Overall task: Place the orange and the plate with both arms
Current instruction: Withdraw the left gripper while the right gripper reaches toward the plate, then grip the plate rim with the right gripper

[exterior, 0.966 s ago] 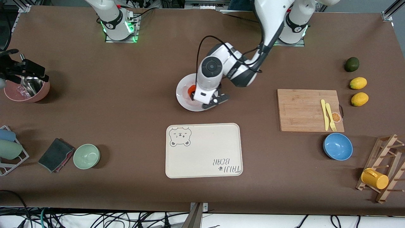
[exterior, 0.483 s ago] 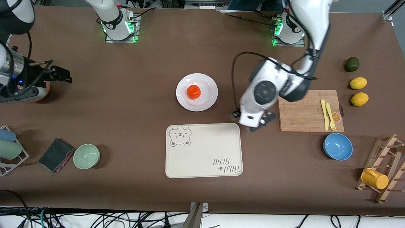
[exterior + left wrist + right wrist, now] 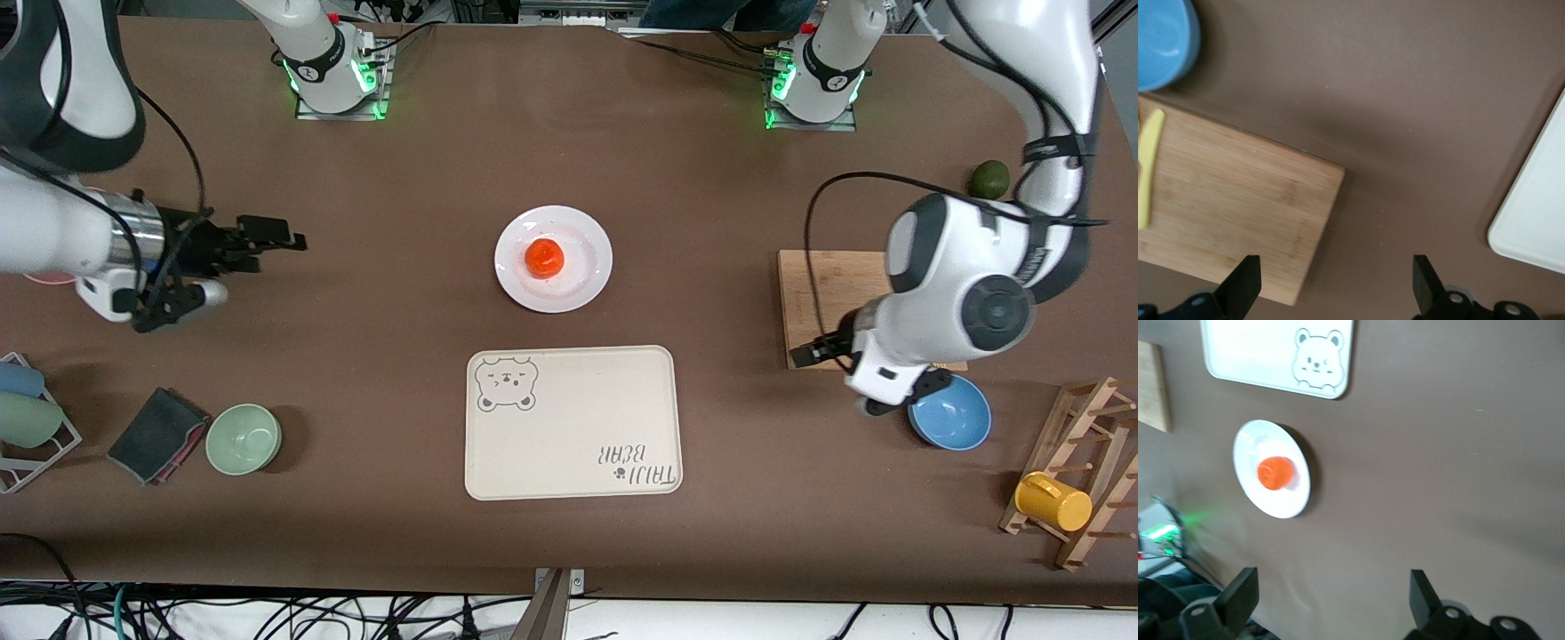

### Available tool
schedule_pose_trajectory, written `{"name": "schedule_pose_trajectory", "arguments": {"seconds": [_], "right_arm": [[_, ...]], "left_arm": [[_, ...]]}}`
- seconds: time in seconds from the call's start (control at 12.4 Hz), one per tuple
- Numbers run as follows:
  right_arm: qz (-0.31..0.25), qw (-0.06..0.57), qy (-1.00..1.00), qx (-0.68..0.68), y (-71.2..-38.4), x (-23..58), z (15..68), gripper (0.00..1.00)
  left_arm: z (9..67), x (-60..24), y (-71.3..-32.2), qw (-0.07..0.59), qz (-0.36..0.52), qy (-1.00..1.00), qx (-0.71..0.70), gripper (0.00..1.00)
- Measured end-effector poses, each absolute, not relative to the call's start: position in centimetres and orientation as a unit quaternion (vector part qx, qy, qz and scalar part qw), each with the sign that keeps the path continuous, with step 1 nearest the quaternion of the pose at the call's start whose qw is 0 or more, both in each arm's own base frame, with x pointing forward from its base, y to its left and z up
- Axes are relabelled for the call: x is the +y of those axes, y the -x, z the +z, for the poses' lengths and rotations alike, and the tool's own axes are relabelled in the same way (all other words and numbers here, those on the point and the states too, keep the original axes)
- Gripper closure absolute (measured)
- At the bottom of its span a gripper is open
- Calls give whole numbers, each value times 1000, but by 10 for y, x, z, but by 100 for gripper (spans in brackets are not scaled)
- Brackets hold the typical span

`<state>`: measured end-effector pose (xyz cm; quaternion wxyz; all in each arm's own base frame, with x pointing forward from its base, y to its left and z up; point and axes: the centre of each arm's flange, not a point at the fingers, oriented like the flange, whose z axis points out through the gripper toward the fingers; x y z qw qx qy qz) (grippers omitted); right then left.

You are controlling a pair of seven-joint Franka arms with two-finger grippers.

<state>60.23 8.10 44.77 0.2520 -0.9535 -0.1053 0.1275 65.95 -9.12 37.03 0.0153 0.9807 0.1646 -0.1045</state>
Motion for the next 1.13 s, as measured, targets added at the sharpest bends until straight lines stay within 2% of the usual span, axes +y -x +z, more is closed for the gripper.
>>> {"name": "schedule_pose_trajectory", "arguments": {"seconds": [0.32, 0.56, 0.81, 1.13], "right_arm": [[122, 375, 912, -110, -591, 94, 357, 0], [88, 453, 882, -99, -575, 100, 286, 0], [66, 459, 882, -80, -558, 141, 232, 0], [49, 448, 892, -48, -531, 211, 197, 0]], "left_arm": [[412, -25, -658, 35, -84, -991, 101, 0], [479, -7, -643, 40, -40, -993, 100, 0], [551, -11, -607, 42, -6, -995, 89, 0], [584, -14, -579, 40, -2, -999, 26, 0]]}}
